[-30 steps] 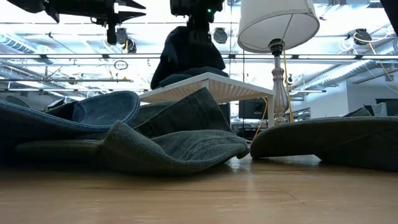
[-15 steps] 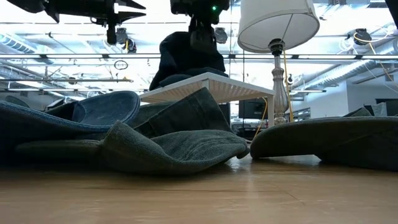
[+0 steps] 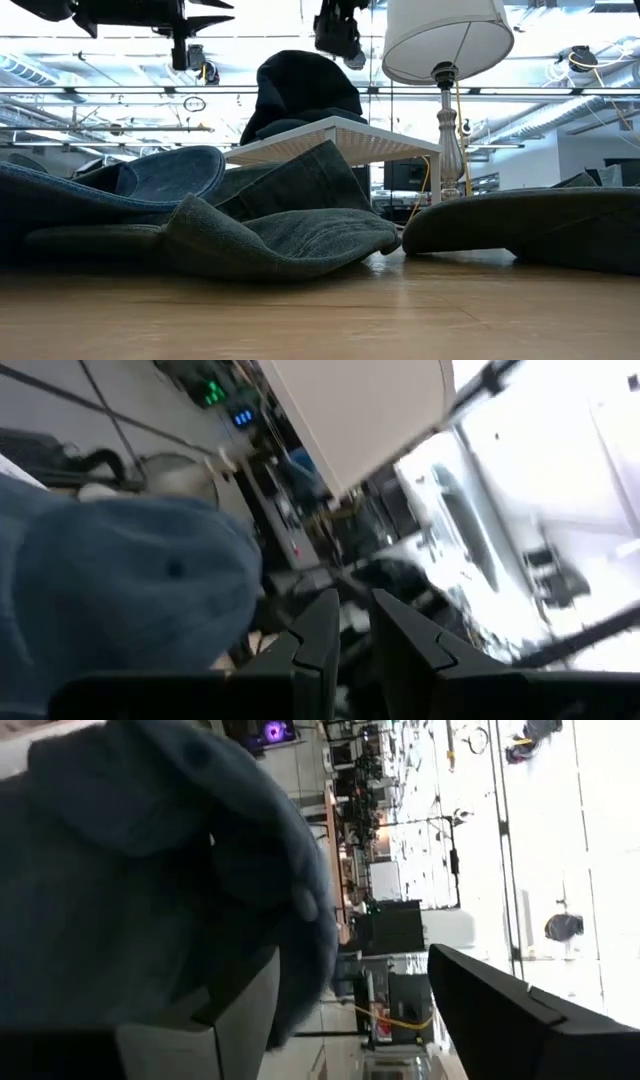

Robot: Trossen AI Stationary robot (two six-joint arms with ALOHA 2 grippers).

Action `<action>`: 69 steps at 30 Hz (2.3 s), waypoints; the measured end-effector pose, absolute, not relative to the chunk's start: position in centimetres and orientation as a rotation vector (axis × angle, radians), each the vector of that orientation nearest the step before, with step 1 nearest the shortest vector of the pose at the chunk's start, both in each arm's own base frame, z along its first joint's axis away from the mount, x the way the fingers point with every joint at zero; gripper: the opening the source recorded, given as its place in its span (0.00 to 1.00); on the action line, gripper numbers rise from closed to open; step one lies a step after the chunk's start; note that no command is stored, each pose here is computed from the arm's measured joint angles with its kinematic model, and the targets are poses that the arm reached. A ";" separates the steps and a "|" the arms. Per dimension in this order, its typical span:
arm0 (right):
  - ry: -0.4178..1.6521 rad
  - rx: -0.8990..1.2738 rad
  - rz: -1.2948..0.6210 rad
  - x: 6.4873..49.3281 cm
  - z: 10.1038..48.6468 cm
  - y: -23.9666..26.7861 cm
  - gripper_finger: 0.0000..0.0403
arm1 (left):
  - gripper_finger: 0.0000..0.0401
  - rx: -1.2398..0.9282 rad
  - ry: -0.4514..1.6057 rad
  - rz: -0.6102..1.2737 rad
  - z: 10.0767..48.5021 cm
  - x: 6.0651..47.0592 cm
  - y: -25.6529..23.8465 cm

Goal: Pick & Place hat
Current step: Stack the top blue cap on the blue cap on the shelf, then stack the blue cap on the blue cap on the shelf

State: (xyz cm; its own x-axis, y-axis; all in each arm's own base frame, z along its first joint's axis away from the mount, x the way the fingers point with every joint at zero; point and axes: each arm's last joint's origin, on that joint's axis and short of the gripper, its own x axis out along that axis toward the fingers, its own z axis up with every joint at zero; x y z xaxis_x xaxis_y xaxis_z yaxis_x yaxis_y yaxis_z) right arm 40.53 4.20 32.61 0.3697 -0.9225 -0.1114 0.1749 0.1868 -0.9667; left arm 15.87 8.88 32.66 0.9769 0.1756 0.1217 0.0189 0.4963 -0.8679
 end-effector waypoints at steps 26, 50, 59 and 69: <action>0.482 -0.075 -0.256 29.0 37.7 17.2 0.62 | 0.16 -0.386 -0.087 -0.200 32.5 18.5 -0.4; 0.576 0.191 0.151 27.0 33.2 22.3 0.62 | 0.52 -1.491 0.391 -0.423 27.6 21.8 -13.5; 0.502 0.258 0.172 27.5 31.6 22.6 0.62 | 0.45 -1.774 0.231 -0.148 25.3 20.1 -19.5; 0.414 0.400 0.187 27.8 31.6 22.9 0.62 | 0.43 -1.739 -0.110 0.127 25.5 20.5 -26.4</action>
State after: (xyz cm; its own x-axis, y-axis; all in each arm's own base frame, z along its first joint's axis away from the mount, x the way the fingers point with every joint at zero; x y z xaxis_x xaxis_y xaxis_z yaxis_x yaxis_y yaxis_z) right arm 27.82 22.95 31.62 0.8998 0.2566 -0.3529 -0.0958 0.9052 0.4139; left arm 20.54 -26.44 25.51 0.9891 0.1452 -0.0232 0.0020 -0.1710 -0.9853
